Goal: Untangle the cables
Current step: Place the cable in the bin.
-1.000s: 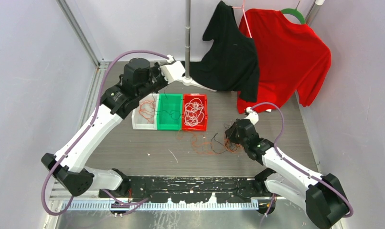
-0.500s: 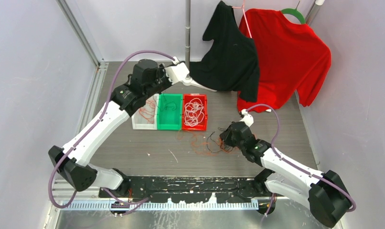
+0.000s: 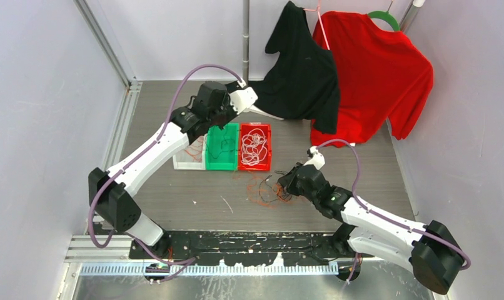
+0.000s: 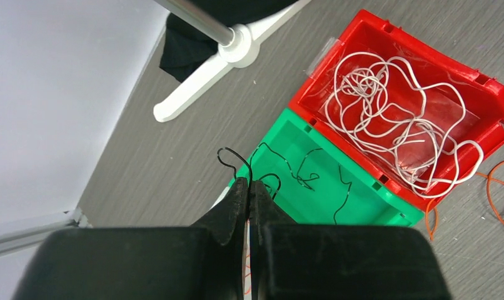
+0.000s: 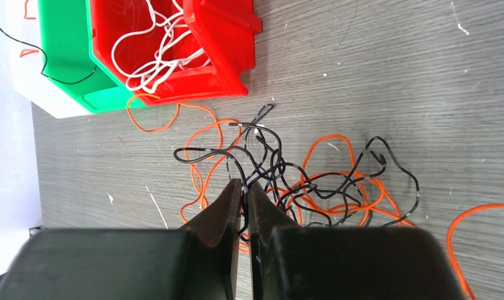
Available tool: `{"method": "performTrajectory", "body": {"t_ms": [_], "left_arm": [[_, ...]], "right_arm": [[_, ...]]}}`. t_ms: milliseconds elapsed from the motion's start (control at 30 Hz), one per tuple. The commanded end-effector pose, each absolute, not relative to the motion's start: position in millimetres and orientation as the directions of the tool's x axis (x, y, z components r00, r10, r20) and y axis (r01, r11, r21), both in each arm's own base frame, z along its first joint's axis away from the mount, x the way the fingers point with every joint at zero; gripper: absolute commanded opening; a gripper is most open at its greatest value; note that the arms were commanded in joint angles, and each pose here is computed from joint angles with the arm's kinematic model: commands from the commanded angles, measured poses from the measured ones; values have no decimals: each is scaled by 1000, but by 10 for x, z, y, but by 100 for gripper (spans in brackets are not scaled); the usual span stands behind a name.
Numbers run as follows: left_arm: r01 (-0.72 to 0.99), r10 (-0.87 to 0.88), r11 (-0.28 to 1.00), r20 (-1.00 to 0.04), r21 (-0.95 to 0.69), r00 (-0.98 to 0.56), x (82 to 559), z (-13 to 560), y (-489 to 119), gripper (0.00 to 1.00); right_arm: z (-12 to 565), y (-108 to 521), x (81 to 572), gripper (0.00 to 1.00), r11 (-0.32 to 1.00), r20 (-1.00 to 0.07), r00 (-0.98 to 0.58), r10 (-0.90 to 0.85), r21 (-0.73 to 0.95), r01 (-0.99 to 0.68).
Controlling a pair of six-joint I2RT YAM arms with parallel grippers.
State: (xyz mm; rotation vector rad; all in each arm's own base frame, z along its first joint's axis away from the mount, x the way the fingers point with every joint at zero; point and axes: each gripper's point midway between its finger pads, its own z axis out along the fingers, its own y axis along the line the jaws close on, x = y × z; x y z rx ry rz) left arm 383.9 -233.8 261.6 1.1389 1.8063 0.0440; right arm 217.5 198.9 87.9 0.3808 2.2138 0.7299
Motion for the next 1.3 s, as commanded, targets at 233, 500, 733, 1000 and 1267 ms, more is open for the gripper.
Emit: {"method": "performTrajectory", "body": {"t_ms": [233, 500, 733, 1000, 1267], "left_arm": [[725, 692, 590, -685, 355, -228, 3843, 2074, -2488, 0], [745, 710, 591, -637, 309, -299, 3918, 1654, -2584, 0], [735, 750, 593, -558, 329, -355, 3910, 1169, -2439, 0], [717, 712, 630, -590, 298, -381, 3991, 980, -2420, 0], [705, 699, 648, -592, 288, -401, 3989, 719, -2290, 0]], "right_arm": [[1001, 2060, 2212, 12, 750, -570, -627, 531, 661, 35], [1016, 2090, 2218, 12, 742, -564, -626, 539, 670, 35], [1011, 2094, 2205, 12, 746, -564, -633, 531, 665, 34], [1013, 2114, 2211, 12, 746, -563, -634, 530, 665, 33], [980, 2109, 2196, 12, 760, -573, -637, 515, 649, 30]]}}
